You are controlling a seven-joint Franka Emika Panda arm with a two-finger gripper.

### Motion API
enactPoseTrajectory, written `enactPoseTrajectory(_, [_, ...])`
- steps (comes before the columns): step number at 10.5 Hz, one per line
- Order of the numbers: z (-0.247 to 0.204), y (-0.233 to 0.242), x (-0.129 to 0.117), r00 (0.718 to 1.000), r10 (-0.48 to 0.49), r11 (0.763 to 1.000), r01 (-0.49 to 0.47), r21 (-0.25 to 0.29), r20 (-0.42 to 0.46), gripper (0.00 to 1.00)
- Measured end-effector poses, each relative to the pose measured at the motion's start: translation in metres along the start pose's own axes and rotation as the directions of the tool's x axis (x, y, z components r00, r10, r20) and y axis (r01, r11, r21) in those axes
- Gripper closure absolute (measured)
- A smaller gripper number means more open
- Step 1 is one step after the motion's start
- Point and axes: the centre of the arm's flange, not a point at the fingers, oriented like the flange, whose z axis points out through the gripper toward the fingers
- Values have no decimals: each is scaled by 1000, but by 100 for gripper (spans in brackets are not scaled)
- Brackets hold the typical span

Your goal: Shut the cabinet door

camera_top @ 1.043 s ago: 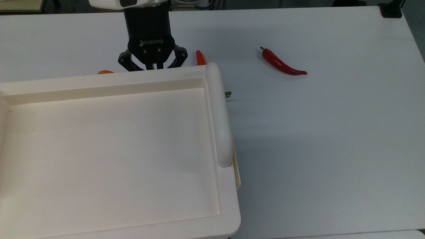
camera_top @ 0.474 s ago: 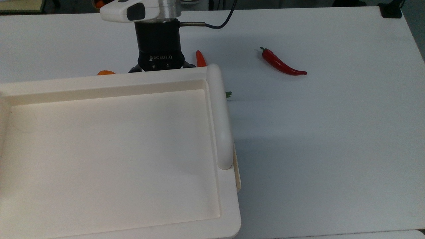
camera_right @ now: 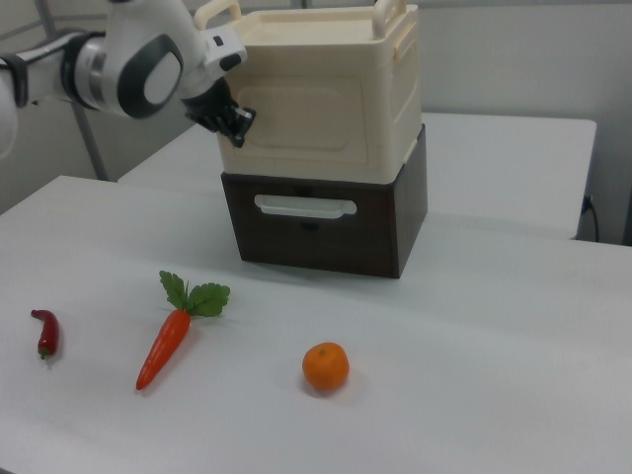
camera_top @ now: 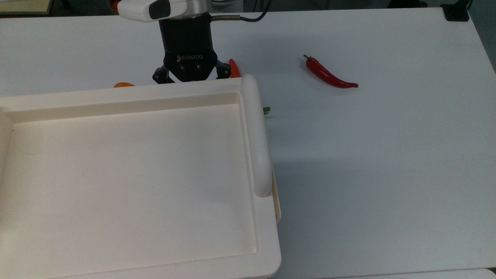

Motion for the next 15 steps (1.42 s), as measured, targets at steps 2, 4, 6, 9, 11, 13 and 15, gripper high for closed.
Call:
enactPoseTrajectory(2, [-32,0,-23,975,71,997,-76,14,211,99])
enactPoseTrajectory(4, [-50,1,-44,917,194,980,-195,-32,348,97])
enactPoseTrajectory(6, [-48,5,-67,866,260,966,-241,-99,428,86])
enactPoseTrajectory(9, [-53,16,-87,835,270,962,-209,-179,480,42])
enactPoseTrajectory(11, [-63,22,-92,819,279,959,-208,-194,500,13])
enactPoseTrajectory(13, [-70,28,-91,822,286,957,-216,-196,492,0])
enactPoseTrajectory(15, [-70,29,-91,822,287,956,-217,-197,491,0])
